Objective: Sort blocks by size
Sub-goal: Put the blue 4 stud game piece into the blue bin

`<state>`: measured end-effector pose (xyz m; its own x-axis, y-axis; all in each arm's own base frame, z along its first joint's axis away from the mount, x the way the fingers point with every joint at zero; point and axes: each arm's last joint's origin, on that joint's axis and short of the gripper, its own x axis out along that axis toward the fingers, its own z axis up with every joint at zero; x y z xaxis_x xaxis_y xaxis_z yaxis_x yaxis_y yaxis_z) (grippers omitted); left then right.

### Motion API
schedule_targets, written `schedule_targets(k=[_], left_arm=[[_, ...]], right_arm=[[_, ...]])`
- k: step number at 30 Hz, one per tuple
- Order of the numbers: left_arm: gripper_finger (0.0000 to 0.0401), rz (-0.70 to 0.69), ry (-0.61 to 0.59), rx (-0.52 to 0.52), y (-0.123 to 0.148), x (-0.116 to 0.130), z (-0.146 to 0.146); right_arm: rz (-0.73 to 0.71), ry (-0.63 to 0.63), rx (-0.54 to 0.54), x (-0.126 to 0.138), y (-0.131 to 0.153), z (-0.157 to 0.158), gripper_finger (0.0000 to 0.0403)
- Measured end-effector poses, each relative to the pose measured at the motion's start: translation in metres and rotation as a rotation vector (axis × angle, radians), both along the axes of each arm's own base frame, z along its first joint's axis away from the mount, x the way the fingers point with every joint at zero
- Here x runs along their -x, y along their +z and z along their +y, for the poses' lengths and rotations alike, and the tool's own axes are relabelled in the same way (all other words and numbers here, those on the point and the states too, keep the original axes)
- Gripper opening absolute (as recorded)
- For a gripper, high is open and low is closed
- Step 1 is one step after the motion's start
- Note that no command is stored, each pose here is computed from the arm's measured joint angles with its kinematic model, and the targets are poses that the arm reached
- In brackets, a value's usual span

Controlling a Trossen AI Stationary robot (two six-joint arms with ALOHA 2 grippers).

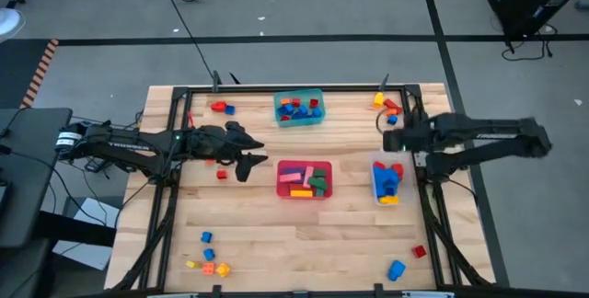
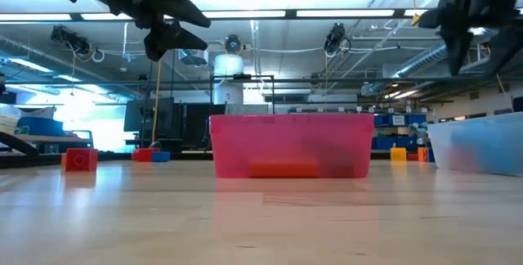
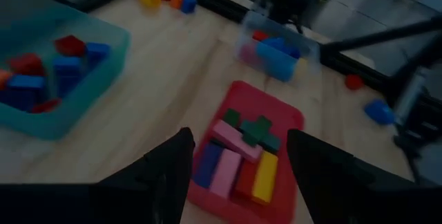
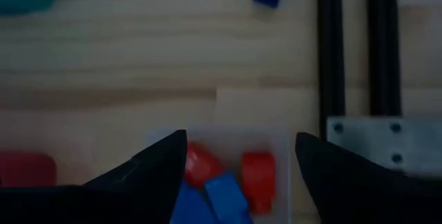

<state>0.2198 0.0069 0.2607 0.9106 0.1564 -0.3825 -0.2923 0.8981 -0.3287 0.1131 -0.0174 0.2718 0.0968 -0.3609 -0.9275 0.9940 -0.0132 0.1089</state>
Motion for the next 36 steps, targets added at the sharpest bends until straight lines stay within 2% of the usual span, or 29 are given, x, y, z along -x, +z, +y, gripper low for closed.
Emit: schedule_targets(k=[6, 11, 19, 27, 36], left_arm=[[0.0241, -0.069, 0.117, -0.044, 0.006, -0.002, 0.004], [0.0241, -0.11, 0.162, -0.059, 0.01, -0.002, 0.005], [0.0241, -0.115, 0.166, -0.06, 0.011, -0.003, 0.005], [0.0241, -0.115, 0.166, -0.059, 0.011, -0.003, 0.005], [0.0241, -0.114, 0.166, -0.059, 0.011, -0.003, 0.005]], right_arm=[[-0.004, 0.041, 0.008, -0.005, -0.009, -0.042, 0.0275], [0.027, 0.061, -0.051, -0.01, -0.027, -0.083, 0.0275], [0.108, -0.036, -0.141, -0.001, -0.054, -0.134, 0.0275], [0.089, -0.061, -0.199, -0.001, -0.079, -0.165, 0.0274], [0.159, -0.092, -0.295, 0.002, -0.106, -0.181, 0.0265]])
